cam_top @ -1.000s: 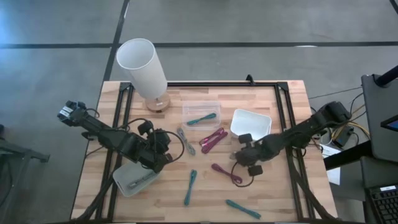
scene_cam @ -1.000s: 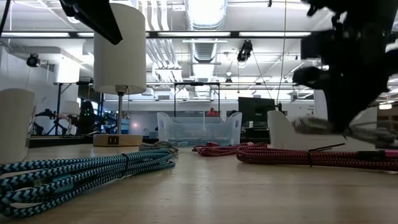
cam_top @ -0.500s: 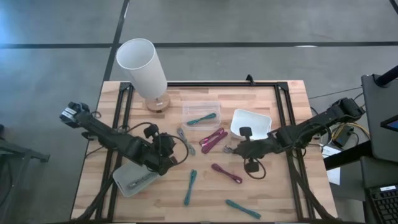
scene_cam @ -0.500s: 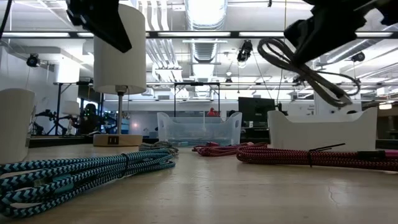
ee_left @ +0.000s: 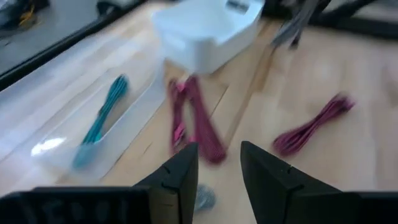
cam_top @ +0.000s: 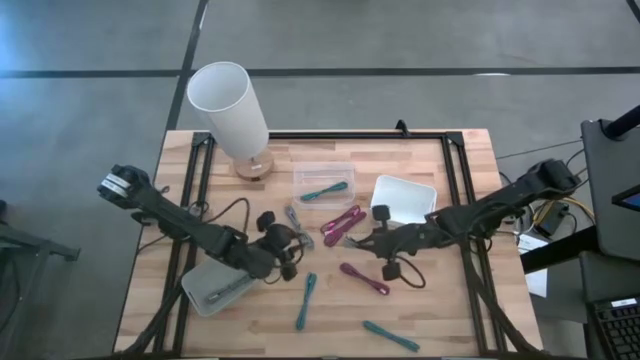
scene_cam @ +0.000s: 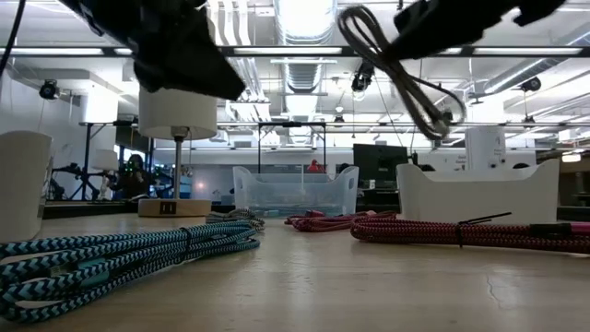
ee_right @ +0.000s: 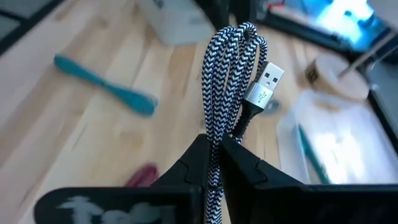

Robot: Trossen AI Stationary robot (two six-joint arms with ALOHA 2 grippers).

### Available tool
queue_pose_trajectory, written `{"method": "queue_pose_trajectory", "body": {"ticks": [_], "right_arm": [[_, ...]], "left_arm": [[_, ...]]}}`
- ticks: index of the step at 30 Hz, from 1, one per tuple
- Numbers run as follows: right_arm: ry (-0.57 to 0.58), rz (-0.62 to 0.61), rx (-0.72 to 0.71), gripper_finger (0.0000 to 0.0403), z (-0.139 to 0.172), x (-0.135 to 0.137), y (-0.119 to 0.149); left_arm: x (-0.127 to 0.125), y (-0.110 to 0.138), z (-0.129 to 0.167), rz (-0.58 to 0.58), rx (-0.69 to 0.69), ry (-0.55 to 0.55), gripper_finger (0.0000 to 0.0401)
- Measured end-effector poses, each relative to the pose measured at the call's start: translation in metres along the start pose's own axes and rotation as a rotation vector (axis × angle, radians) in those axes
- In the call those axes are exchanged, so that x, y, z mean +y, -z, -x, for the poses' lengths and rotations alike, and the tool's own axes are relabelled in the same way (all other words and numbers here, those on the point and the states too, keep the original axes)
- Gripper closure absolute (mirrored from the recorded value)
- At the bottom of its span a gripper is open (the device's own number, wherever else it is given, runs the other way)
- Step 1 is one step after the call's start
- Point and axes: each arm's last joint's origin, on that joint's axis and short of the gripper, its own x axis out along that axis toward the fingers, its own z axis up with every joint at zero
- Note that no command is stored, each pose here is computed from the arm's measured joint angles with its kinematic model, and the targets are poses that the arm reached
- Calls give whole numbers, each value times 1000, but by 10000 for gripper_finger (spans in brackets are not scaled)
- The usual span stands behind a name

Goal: Pick & Place USB Port
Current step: Put the right white USB cable into the gray bin

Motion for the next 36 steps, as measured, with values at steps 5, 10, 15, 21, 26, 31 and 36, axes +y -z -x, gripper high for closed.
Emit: {"method": "queue_pose_trajectory", "body": {"ticks": [5, 10, 15, 21, 26, 31, 36], "right_arm": [[16, -17, -79, 376, -14, -3, -6], [30, -52, -143, 375, -33, -3, -7], [32, -57, -151, 375, -48, 1, -4], [42, -52, -137, 374, -56, 3, -5], [55, -58, -148, 374, -59, -1, -11], [133, -73, -148, 374, -58, -8, -13], [147, -82, -151, 374, -57, -11, -14]], "left_arm": [[-1, -3, -3, -1, -139, 64, 274], [1, -12, -4, -34, -239, 76, 274], [6, -18, -9, -33, -268, 54, 274], [8, -19, -12, -35, -252, 106, 274], [8, -19, -12, -27, -248, 126, 274], [7, -19, -13, -31, -241, 147, 274], [8, -19, -13, -39, -246, 143, 274]]}}
